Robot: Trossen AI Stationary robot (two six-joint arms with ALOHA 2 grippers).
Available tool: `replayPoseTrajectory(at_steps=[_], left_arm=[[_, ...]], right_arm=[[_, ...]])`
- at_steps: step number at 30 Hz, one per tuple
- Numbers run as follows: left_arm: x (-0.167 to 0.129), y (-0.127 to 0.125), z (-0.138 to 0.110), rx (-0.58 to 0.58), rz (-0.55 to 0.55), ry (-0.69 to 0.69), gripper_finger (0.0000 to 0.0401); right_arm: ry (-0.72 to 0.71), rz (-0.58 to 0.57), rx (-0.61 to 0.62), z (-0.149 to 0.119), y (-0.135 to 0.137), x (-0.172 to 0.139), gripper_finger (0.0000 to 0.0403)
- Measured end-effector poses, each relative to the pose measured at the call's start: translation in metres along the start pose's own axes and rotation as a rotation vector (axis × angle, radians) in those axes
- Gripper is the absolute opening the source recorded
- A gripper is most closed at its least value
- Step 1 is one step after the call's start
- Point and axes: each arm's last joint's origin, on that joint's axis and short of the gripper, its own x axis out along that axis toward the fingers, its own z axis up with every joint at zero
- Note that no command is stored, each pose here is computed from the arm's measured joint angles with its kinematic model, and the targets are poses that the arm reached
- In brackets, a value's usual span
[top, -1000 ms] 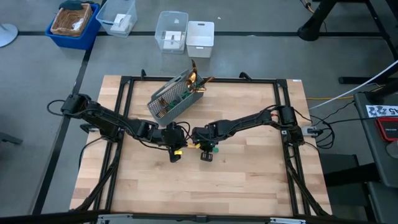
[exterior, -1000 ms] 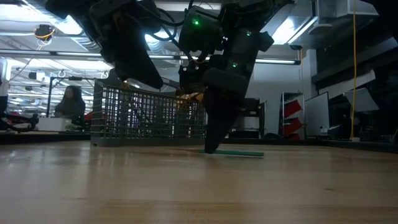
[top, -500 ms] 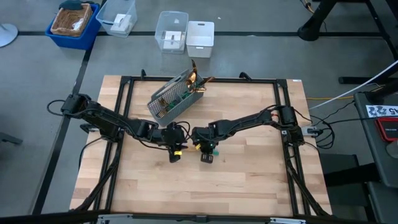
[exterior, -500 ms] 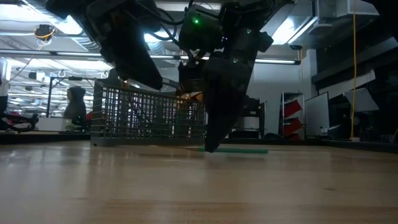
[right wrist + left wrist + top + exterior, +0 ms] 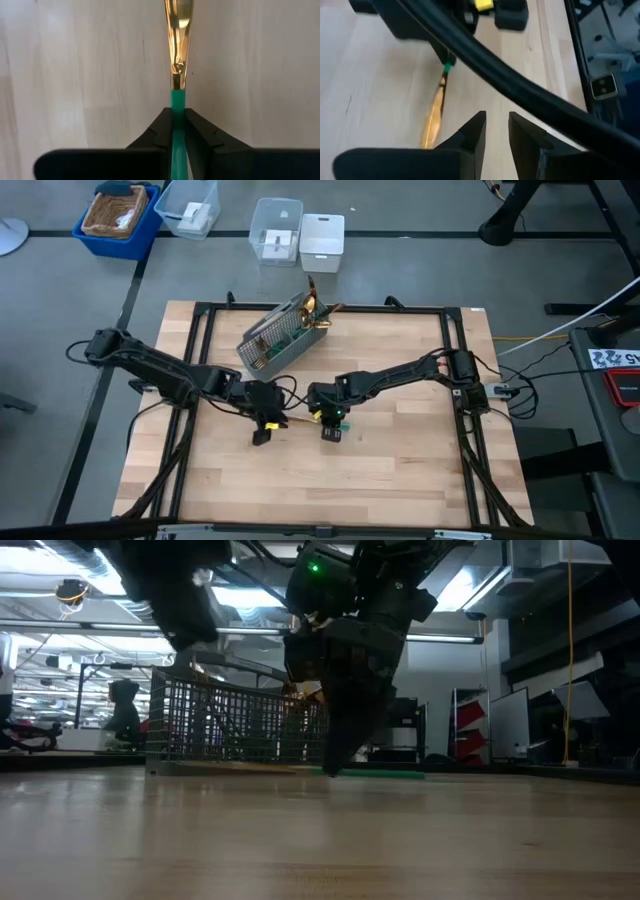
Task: Sort silverware
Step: Put the green-gold table knife into the silverware basket
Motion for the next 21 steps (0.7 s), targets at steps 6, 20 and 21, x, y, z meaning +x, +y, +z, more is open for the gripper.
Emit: replayPoseTrajectory(at_steps=[6, 20, 21], left_arm=[[-0.026, -0.005, -0.009, -0.013, -0.005, 0.046, 0.0061], [-0.076, -0.001, -0.019, -0.118, -0.013, 0.020, 0.0051], [-0.077, -0.001, -0.021, -0.131, 0.000, 0.035, 0.0051]], right_arm=[[-0.024, 0.008, -0.005, 0.002, -0.001, 0.000, 0.0040], [-0.172, 0.084, 0.044, 0.036, -0.012, -0.024, 0.0040], [-0.185, 0.078, 0.043, 0.039, -0.013, -0.027, 0.0040]])
